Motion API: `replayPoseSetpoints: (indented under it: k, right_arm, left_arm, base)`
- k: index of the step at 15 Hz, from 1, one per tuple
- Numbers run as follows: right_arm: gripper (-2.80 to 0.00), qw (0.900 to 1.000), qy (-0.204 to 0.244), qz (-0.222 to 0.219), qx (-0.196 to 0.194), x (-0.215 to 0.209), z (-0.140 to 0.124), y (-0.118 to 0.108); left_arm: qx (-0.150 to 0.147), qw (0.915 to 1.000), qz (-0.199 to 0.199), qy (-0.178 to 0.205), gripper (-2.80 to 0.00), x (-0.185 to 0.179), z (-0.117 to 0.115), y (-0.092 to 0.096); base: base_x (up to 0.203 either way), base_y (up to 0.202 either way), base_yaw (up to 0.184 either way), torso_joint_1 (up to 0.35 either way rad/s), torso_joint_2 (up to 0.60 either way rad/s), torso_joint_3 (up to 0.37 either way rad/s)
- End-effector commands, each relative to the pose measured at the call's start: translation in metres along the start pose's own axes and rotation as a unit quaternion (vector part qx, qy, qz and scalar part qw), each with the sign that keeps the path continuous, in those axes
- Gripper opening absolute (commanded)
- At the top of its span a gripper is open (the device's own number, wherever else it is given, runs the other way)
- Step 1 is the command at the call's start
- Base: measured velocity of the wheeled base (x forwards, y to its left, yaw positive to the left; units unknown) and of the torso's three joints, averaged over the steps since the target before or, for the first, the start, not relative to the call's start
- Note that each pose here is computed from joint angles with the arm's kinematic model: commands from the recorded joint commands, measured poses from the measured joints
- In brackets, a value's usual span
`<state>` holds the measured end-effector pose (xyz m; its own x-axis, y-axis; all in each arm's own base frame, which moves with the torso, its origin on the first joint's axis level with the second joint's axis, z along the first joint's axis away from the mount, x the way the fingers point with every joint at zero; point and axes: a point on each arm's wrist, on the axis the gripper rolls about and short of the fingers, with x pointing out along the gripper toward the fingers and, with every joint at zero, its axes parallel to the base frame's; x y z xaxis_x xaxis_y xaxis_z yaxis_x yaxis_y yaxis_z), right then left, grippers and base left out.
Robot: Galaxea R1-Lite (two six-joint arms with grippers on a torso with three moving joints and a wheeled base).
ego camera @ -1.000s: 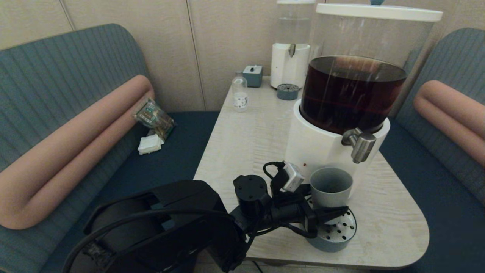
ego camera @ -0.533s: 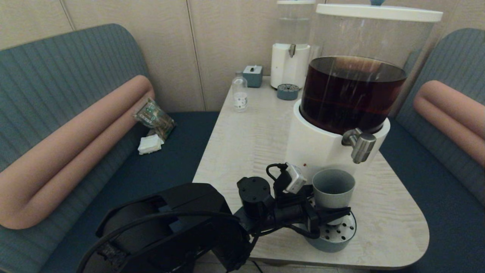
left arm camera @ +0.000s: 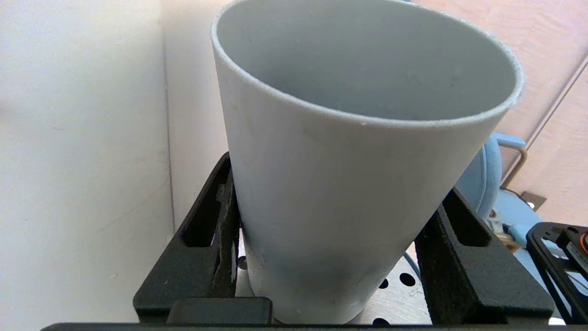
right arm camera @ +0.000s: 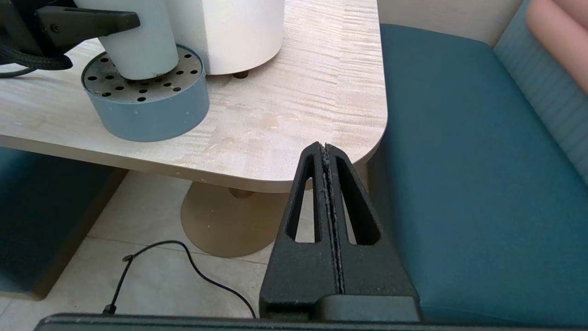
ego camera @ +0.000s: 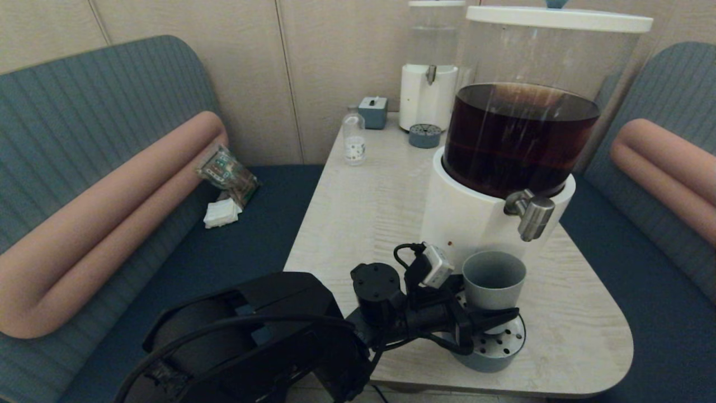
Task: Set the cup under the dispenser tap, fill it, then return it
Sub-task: Place it under the water dispenser
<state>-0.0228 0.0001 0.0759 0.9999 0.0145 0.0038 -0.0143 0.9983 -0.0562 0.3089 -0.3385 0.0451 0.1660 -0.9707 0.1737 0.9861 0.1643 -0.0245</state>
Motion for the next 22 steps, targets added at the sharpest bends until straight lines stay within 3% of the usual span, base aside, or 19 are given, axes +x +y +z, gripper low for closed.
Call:
replayPoseSetpoints:
  k: [1, 2, 3, 22]
  right_arm:
    - [-2.80, 1.000, 0.000, 0.000, 0.000, 0.000, 0.000, 0.000]
    - [-2.80, 1.000, 0.000, 0.000, 0.000, 0.000, 0.000, 0.000]
    - [-2.80, 1.000, 0.000, 0.000, 0.000, 0.000, 0.000, 0.000]
    - [-2.80, 1.000, 0.000, 0.000, 0.000, 0.000, 0.000, 0.000]
  left_arm:
    - [0.000, 1.0000, -0.002, -0.001, -2.80, 0.000, 0.000, 0.000]
    - [0.000, 1.0000, -0.002, -0.001, -2.80, 0.000, 0.000, 0.000]
    - [0.000, 1.0000, -0.002, -0.001, 0.00, 0.000, 0.000, 0.000]
    - [-0.008, 0.9999, -0.001, 0.012, 0.00, -0.010, 0.008, -0.010]
  base:
    - [0.000, 0.000, 0.000, 0.000, 0.00, 0.000]
    - [0.000, 0.000, 0.000, 0.000, 0.00, 0.000]
    - [0.000, 0.000, 0.000, 0.000, 0.00, 0.000]
    - [0.000, 0.000, 0.000, 0.000, 0.00, 0.000]
